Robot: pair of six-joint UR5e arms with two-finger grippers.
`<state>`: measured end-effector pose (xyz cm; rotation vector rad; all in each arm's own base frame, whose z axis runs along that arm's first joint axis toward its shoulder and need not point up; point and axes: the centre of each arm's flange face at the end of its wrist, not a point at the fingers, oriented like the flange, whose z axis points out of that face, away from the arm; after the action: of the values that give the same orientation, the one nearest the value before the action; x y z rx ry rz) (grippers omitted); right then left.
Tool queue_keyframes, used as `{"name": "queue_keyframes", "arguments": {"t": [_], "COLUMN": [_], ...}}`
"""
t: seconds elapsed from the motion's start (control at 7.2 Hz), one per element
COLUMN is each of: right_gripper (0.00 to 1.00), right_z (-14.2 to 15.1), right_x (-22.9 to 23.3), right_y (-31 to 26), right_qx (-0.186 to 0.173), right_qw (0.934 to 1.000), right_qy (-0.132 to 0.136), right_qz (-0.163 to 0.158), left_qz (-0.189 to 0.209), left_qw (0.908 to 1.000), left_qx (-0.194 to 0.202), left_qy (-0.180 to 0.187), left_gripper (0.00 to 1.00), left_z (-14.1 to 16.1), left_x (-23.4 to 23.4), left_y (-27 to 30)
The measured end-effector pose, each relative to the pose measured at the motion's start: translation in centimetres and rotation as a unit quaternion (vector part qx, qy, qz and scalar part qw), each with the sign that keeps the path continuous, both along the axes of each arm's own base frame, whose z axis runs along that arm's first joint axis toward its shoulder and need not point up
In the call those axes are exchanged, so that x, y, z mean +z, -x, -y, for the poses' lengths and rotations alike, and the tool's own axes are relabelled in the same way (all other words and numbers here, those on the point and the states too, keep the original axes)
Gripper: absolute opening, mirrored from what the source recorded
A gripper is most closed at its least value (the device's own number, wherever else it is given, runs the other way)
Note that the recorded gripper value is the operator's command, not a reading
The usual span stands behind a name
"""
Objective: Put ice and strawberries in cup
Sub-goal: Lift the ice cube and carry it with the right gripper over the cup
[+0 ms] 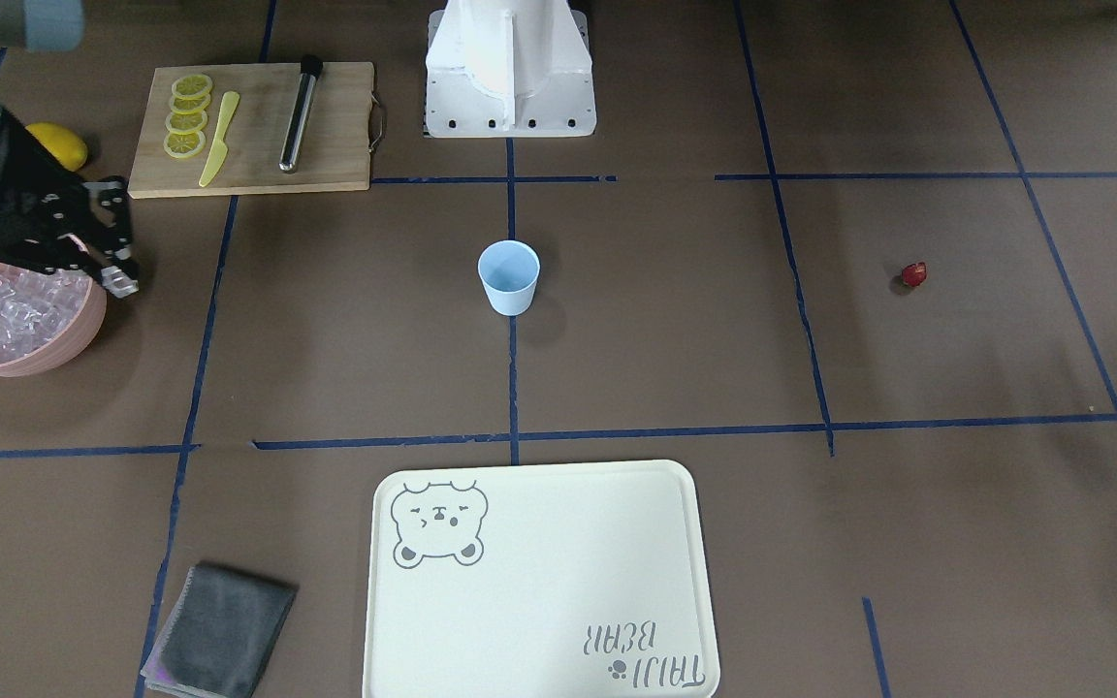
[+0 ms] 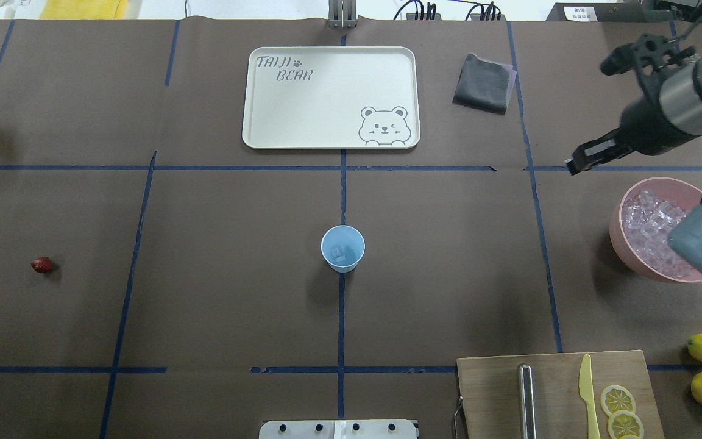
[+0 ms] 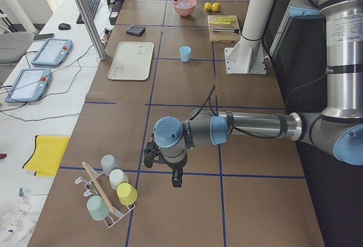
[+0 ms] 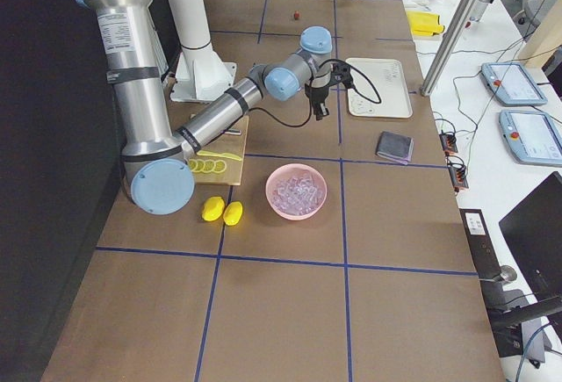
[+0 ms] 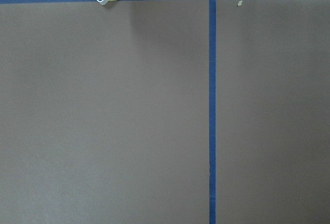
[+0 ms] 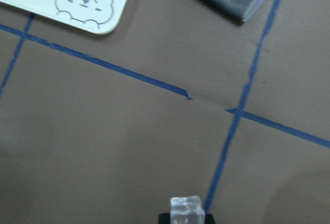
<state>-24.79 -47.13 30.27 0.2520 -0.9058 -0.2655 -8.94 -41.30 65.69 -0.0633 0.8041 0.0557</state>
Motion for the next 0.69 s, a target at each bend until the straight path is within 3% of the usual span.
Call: {"name": "queue_keyframes", "arguments": {"t": [0.42, 0.69], "right_gripper": [0.0, 0.0], "right_z": [-4.5, -7.5], "right_x": [-13.6, -18.6], "right_y": [15.2, 25.4], "right_qx": [0.045, 0.084], "right_qw": [0.9971, 0.9932], "right_qy": [0.06, 0.08], "right_qz": [0.005, -0.008], "left_qz": [0.0, 0.0], "left_qw": [1.0, 1.0], "left_qx": [0.0, 0.0], "left_qy": [0.0, 0.001], "left_gripper": [1.0, 1.0], "left_z": [0.0, 0.0], "left_x": [0.0, 0.1], "left_y": [0.0, 0.0]}}
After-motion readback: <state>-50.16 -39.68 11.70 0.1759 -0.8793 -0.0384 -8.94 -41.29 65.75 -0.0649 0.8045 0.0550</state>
